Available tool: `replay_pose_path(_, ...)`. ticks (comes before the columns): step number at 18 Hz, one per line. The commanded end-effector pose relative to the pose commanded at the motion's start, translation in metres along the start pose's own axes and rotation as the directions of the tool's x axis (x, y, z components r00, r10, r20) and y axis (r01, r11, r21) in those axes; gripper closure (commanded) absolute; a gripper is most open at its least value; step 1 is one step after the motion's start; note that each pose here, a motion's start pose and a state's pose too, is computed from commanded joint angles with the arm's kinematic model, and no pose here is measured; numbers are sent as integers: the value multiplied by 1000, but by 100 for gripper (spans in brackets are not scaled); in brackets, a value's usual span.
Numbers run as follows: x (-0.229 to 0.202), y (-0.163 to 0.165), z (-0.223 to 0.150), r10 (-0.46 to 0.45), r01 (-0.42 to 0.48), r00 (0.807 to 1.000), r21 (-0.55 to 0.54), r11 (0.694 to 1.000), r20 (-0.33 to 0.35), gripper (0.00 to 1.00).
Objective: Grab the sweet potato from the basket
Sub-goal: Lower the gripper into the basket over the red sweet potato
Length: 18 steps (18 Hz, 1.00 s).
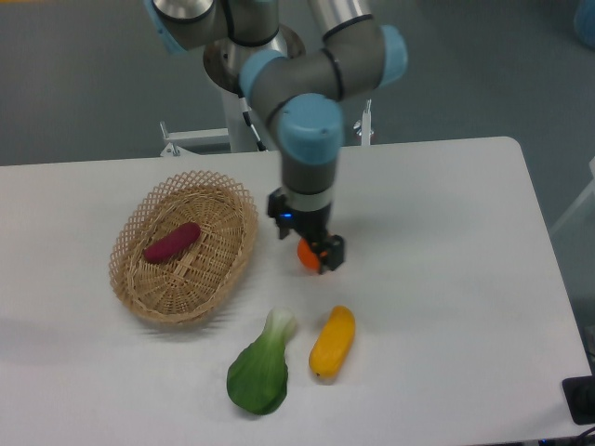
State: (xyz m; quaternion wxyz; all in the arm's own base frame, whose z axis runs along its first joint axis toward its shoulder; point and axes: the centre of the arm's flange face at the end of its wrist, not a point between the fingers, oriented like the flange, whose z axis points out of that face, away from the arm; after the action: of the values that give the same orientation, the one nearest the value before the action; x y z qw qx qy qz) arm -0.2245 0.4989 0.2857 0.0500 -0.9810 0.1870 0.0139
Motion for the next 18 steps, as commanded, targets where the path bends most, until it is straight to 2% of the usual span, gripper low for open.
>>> replay_pose_path(5, 46, -36, 27, 11, -13, 999, -28, 1000, -47, 0)
replay_pose_path(11, 81, -54, 62, 43, -51, 993, -69, 996, -108, 0)
replay_pose_path(18, 106, -69, 69, 59, -70, 989, -79, 994, -134, 0)
